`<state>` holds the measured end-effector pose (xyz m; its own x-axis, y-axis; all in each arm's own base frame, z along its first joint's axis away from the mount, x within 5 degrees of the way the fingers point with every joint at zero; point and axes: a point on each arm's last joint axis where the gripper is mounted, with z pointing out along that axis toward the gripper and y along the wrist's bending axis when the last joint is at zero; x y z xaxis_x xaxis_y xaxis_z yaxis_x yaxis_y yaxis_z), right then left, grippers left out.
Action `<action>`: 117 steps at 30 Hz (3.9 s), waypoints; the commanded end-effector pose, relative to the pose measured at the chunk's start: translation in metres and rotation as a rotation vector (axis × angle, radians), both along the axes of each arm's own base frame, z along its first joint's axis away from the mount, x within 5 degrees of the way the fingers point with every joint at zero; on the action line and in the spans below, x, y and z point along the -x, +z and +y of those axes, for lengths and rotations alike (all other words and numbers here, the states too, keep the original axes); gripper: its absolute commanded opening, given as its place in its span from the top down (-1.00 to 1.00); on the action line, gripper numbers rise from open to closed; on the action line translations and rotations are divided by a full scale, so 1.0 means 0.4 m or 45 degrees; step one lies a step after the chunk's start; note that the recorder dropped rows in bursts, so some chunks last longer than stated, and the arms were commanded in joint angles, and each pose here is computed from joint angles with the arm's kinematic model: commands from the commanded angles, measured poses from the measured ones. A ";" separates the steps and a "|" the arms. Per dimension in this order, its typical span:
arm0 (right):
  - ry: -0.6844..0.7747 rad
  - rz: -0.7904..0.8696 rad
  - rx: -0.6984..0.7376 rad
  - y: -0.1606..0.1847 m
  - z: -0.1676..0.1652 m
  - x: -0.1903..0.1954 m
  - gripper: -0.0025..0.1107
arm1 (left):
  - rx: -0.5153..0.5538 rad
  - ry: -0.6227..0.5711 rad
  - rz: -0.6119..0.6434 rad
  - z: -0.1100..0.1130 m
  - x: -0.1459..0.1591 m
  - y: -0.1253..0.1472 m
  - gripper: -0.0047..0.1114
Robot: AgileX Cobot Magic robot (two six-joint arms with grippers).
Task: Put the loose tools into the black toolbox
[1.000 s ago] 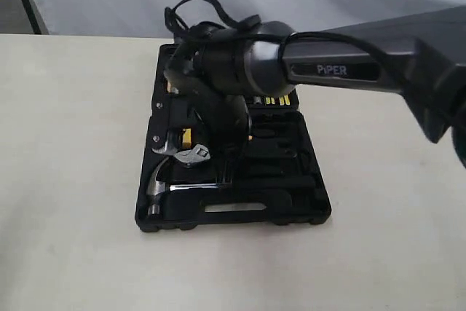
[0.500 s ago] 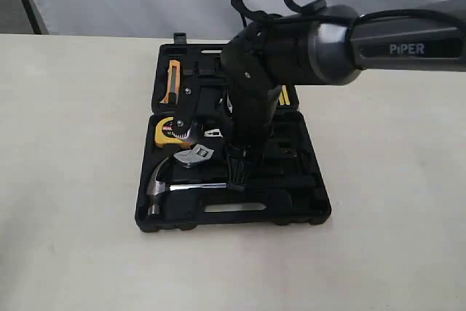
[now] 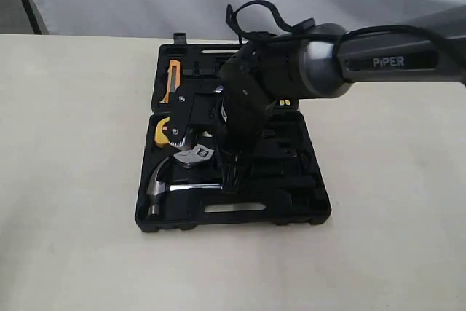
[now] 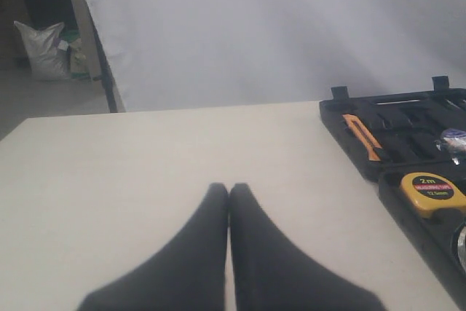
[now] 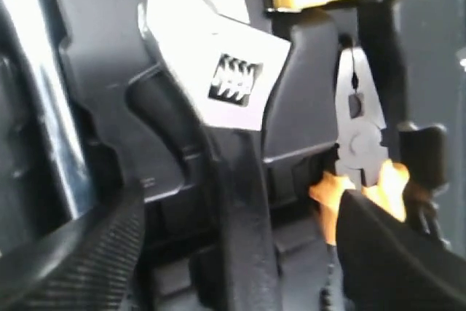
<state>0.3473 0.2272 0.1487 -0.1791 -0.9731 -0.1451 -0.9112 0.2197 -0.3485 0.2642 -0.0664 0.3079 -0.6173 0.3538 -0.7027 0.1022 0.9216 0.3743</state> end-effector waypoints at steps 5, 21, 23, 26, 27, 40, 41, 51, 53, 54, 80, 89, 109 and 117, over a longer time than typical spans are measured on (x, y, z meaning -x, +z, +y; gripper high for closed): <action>0.059 -0.037 0.069 -0.016 -0.010 -0.012 -0.26 | 0.034 0.001 -0.006 0.000 0.004 -0.002 0.89; 0.061 -0.030 0.068 -0.039 -0.007 -0.016 0.96 | 0.034 0.001 -0.006 0.000 0.004 -0.002 0.89; 0.060 -0.044 0.058 -0.025 -0.007 -0.015 0.96 | 0.034 0.001 -0.006 0.000 0.004 -0.002 0.89; 0.057 -0.090 0.026 0.021 -0.009 -0.013 0.96 | 0.034 0.001 -0.006 0.000 0.004 -0.002 0.89; 0.056 -0.110 0.012 0.041 -0.010 -0.011 0.96 | 0.034 0.001 -0.006 0.000 0.004 -0.002 0.89; 0.012 0.315 -0.356 0.094 -0.102 -0.001 0.96 | 0.034 0.001 -0.006 0.000 0.004 -0.002 0.89; 0.012 0.406 -0.418 0.084 -0.116 -0.002 0.96 | 0.034 0.001 -0.006 0.000 0.004 -0.002 0.89; -0.177 0.642 -0.703 0.030 -0.196 -0.044 0.96 | 0.034 0.001 -0.006 0.000 0.004 -0.002 0.89; -0.186 0.638 -0.700 0.020 -0.196 -0.047 0.96 | 0.034 0.001 -0.006 0.000 0.004 -0.002 0.89; -0.188 0.642 -0.697 0.013 -0.194 -0.048 0.96 | 0.034 0.001 -0.006 0.000 0.004 -0.002 0.89; -0.102 0.377 -0.595 0.131 -0.104 -0.064 -0.40 | 0.034 0.001 -0.006 0.000 0.004 -0.002 0.89; -0.118 0.542 -0.422 0.096 -0.096 -0.029 -0.36 | 0.034 0.001 -0.006 0.000 0.004 -0.002 0.89; -0.152 0.321 -0.124 -0.012 -0.060 -0.055 -0.34 | 0.034 0.001 -0.006 0.000 0.004 -0.002 0.89; -0.135 0.275 -0.142 -0.022 -0.055 -0.066 0.91 | 0.034 0.001 -0.006 0.000 0.004 -0.002 0.89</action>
<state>0.3703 0.2075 0.1440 -0.3319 -0.9212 -0.2033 -0.9289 0.3567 -0.0999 0.2642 -0.0664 0.3079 -0.6173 0.3538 -0.7027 0.1022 0.9216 0.3743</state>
